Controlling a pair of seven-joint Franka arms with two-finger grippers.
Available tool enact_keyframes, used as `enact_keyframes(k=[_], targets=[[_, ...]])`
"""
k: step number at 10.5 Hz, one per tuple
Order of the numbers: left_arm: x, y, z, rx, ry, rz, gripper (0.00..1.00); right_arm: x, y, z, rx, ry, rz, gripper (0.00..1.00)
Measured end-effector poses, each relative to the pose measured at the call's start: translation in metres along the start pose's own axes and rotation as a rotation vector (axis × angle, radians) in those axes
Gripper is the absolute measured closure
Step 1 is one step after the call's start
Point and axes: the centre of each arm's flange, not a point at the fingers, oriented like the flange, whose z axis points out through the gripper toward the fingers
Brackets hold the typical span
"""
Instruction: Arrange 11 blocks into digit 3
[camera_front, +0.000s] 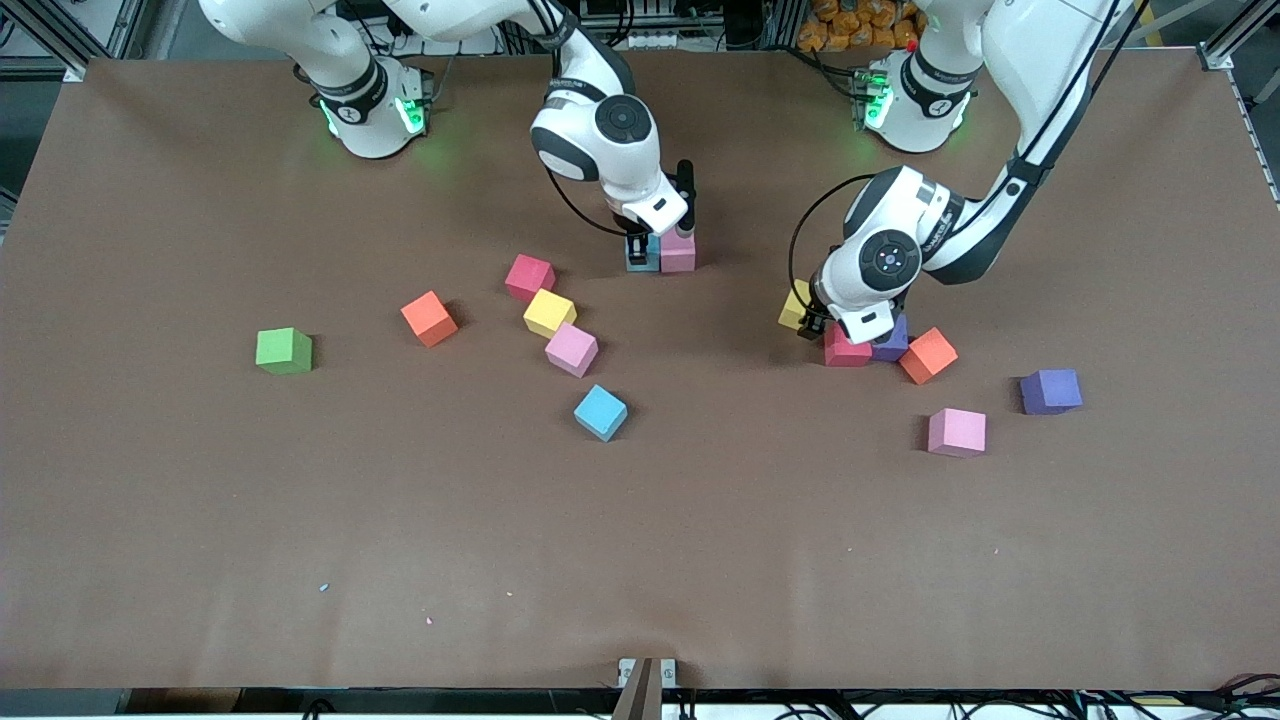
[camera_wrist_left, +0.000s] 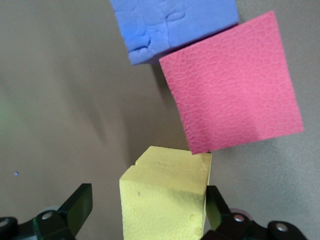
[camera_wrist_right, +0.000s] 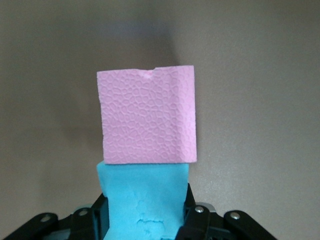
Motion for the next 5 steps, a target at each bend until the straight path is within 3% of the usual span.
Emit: enact_keyframes(k=[3, 5], targets=[[-0.0034, 0.003, 0.0044, 0.004, -0.01, 0.006, 0.01, 0.0009, 0.0001, -0.0002, -0.007, 0.0, -0.01, 0.44], [-0.0022, 0.0079, 0.005, 0.002, -0.02, 0.003, 0.29, 0.0015, -0.0003, -0.0003, -0.008, 0.0, -0.012, 0.44]])
